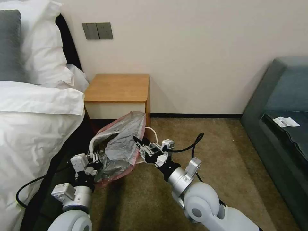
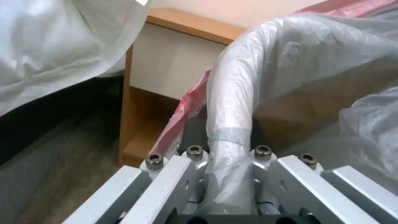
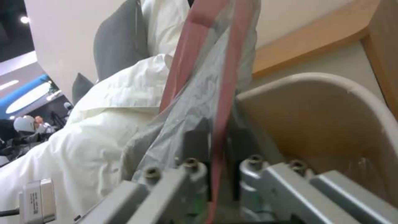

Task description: Pick up the garbage bag from the table and place it over the trash can.

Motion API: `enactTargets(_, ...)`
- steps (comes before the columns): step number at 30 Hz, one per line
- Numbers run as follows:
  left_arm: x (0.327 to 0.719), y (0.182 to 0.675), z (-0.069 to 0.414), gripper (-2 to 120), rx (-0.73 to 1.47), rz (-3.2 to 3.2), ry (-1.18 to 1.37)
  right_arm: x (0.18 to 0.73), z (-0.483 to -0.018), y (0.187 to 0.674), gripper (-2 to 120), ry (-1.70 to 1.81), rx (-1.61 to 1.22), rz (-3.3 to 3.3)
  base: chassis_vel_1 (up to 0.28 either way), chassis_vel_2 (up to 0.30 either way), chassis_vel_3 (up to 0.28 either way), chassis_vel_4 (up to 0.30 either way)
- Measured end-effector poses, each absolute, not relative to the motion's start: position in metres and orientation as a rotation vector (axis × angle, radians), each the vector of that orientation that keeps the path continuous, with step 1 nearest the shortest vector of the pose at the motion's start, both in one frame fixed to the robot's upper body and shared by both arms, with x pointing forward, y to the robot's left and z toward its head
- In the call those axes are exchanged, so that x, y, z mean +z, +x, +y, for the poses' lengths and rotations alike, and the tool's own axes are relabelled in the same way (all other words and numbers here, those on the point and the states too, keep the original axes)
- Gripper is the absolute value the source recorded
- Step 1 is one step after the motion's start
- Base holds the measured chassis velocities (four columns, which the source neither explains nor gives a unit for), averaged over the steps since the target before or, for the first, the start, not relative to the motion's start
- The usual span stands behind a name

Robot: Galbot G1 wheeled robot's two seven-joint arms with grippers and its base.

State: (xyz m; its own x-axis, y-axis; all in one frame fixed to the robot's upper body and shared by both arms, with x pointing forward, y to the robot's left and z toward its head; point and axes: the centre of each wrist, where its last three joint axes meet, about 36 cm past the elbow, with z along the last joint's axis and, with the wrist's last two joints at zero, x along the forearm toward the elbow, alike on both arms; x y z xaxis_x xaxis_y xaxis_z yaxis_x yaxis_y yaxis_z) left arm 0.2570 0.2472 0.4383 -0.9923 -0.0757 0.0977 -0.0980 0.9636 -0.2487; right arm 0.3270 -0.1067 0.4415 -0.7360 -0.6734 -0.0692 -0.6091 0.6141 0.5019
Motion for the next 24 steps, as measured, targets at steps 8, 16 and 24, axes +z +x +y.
enactTargets(8, 0.436, 0.256, 0.248, 7, 0.39, -3.018, 0.142, 0.442, -0.107, 0.327, 0, 1.079, -0.76, -2.737, 0.0, 0.0, 0.0, 0.0)
enactTargets(16, 0.435, 0.254, 0.25, 7, 0.386, -3.015, 0.155, 0.449, -0.125, 0.333, 0, 1.039, -0.712, -2.819, 0.0, 0.0, 0.0, 0.0)
enactTargets(24, 0.435, 0.253, 0.251, 7, 0.388, -3.017, 0.164, 0.454, -0.145, 0.333, 0, 0.986, -0.674, -2.872, 0.0, 0.0, 0.0, 0.0)
